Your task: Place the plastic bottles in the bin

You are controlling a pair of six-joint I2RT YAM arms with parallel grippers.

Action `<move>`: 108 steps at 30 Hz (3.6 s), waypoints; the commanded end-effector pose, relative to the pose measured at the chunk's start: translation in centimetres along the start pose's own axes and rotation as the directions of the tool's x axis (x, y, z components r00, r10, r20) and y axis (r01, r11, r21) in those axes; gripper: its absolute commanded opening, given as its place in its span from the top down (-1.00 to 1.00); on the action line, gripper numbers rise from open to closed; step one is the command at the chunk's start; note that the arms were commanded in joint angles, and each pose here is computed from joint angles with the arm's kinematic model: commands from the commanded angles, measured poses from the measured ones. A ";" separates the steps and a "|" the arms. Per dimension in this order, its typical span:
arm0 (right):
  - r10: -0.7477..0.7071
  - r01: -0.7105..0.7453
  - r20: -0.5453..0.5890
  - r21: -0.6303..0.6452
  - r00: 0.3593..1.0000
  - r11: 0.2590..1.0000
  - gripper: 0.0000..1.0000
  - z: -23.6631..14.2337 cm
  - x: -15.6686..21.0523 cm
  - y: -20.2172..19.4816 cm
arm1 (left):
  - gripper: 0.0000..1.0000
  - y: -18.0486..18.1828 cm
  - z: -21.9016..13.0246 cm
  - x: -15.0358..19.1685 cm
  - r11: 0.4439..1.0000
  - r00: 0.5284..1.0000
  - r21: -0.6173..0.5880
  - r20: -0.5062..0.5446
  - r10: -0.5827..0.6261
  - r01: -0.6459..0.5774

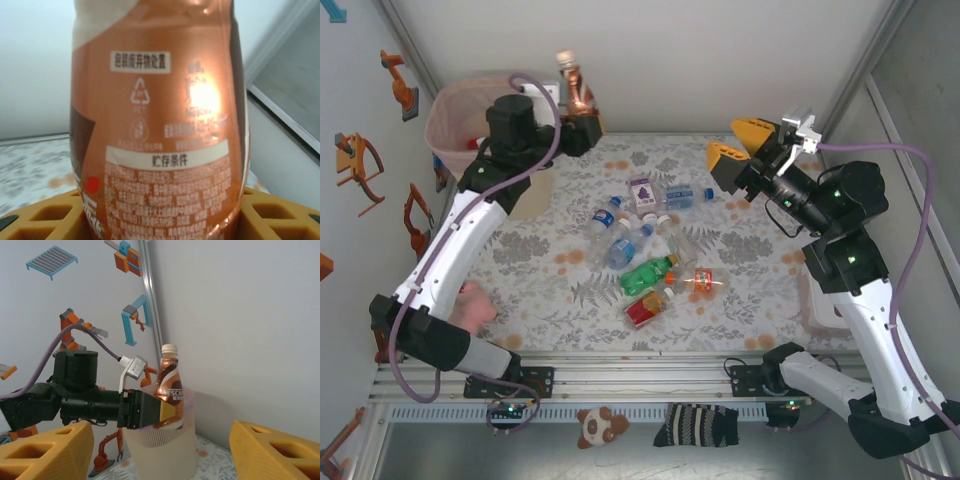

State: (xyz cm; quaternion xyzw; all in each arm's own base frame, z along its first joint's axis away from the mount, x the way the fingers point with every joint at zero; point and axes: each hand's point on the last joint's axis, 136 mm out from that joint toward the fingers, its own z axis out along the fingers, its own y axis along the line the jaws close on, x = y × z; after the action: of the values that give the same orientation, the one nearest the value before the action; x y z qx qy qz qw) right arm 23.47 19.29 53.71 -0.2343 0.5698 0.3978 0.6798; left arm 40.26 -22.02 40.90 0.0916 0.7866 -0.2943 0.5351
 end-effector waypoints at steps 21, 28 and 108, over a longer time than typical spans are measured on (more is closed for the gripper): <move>-0.029 0.029 -0.006 0.030 1.000 0.999 -0.41 -0.5 0.1 -0.2 | 0.46 18.0 -6.3 -5.6 0.510 0.722 -0.511 0.485 -0.493 0.692; -0.037 0.038 -0.015 0.037 0.999 0.999 -0.41 -0.7 0.5 -0.2 | 0.51 21.6 -5.6 -4.3 0.281 0.598 -0.547 0.577 -0.557 0.789; 0.160 0.037 -0.398 0.445 0.903 0.895 -0.40 -0.8 11.9 -9.7 | -0.37 14.3 -7.3 -10.4 0.821 0.816 -0.252 0.440 -0.375 0.513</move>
State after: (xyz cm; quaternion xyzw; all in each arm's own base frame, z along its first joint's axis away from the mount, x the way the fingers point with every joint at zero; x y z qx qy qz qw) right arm 30.97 17.00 41.00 -0.1578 0.7725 0.2331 0.5692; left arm 46.34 -3.41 42.44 -0.3560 0.7364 -0.2584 0.5141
